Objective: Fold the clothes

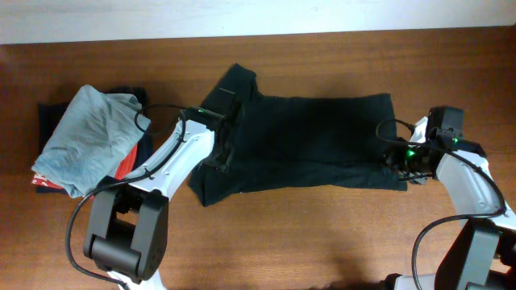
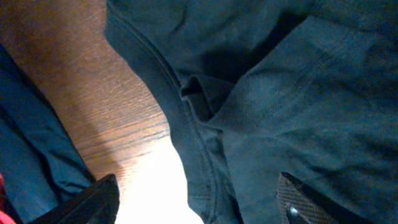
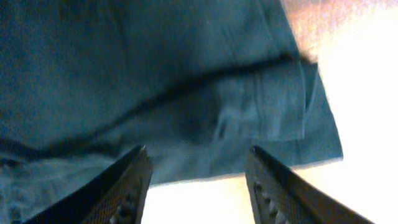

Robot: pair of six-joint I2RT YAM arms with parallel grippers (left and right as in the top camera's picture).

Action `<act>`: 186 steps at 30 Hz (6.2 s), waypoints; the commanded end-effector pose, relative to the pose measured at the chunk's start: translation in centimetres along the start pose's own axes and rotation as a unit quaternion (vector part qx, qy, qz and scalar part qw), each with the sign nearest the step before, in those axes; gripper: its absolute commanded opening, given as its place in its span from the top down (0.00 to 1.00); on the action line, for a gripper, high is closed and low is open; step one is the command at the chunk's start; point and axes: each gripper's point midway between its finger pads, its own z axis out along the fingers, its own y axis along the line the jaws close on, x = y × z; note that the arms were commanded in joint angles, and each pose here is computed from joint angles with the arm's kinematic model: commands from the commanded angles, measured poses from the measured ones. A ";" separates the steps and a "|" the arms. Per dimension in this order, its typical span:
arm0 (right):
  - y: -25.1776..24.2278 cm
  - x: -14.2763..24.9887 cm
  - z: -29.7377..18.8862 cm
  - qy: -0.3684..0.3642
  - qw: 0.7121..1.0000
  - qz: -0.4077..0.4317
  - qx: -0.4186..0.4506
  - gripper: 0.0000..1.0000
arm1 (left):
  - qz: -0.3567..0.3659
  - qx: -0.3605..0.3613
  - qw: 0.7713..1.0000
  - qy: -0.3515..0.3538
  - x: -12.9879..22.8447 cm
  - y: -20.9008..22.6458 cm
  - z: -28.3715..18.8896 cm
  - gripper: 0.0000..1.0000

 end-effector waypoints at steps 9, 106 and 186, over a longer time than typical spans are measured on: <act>-0.9 3.5 0.6 0.063 0.998 0.015 0.017 0.96 | -0.024 0.106 0.994 0.010 0.5 -3.0 -1.6 0.53; 0.0 2.6 -0.9 0.096 0.994 -0.004 0.043 0.54 | -0.059 0.220 0.973 -0.016 -4.2 -1.2 1.9 0.31; -3.5 4.2 -0.1 0.121 0.986 0.037 0.113 0.48 | -0.176 0.181 0.955 0.156 2.9 0.5 0.2 0.56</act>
